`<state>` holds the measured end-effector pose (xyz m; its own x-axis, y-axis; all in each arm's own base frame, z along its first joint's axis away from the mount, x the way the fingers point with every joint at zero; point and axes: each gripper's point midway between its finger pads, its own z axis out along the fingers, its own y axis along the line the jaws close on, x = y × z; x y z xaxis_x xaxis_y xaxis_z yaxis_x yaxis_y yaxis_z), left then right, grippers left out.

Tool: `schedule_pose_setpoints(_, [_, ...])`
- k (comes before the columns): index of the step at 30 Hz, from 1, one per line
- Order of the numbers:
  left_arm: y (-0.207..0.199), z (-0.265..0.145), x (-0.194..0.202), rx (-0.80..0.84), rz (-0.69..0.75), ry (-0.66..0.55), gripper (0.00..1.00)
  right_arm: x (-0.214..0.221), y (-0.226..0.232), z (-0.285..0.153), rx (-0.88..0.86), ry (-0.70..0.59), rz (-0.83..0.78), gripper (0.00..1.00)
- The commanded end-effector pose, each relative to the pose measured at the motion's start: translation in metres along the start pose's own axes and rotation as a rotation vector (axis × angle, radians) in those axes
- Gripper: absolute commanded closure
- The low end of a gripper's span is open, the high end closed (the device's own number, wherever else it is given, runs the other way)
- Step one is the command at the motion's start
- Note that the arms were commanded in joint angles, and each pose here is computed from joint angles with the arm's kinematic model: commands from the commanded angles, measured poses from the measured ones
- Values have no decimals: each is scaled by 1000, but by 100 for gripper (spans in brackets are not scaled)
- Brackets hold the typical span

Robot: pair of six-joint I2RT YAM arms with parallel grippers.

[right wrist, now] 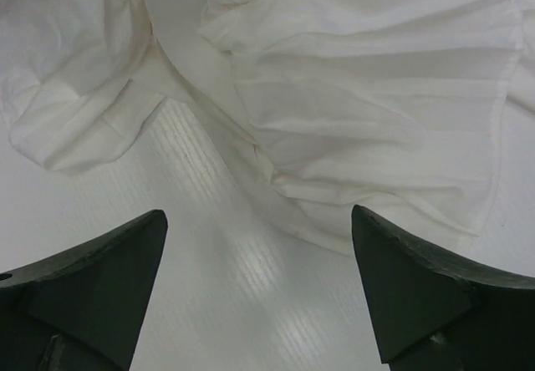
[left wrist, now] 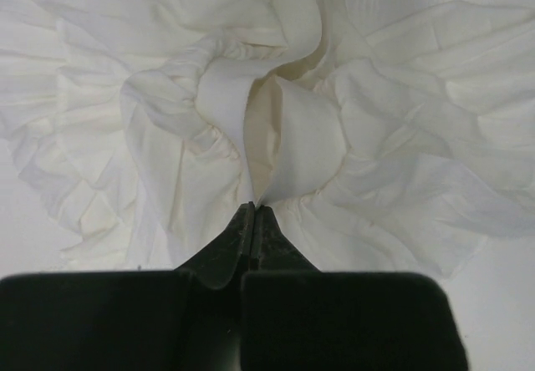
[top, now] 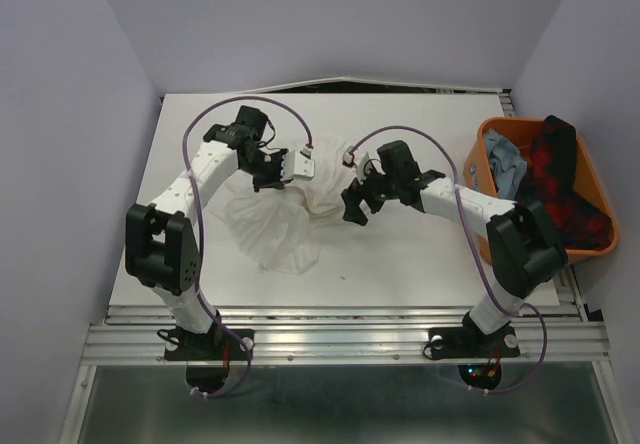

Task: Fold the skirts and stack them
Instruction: Flatten the skirt out

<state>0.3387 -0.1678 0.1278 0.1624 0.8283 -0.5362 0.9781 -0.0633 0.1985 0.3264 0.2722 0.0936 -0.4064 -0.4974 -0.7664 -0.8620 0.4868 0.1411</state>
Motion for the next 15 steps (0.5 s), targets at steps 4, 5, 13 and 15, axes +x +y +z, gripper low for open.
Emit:
schedule_pose_setpoints(4, [22, -89, -82, -146, 4, -180, 100, -54, -8, -8, 14, -170, -209, 2])
schedule_pose_setpoints(5, [26, -95, -84, -166, 3, -186, 100, -56, -7, -7, 5, -177, -227, 4])
schedule_pose_setpoints(13, [50, -107, -60, -226, -118, -163, 100, -73, -3, -8, -51, -194, -356, 48])
schedule_pose_setpoints(15, [58, -103, -49, -210, -176, -189, 100, -75, 4, -9, -85, -203, -289, 57])
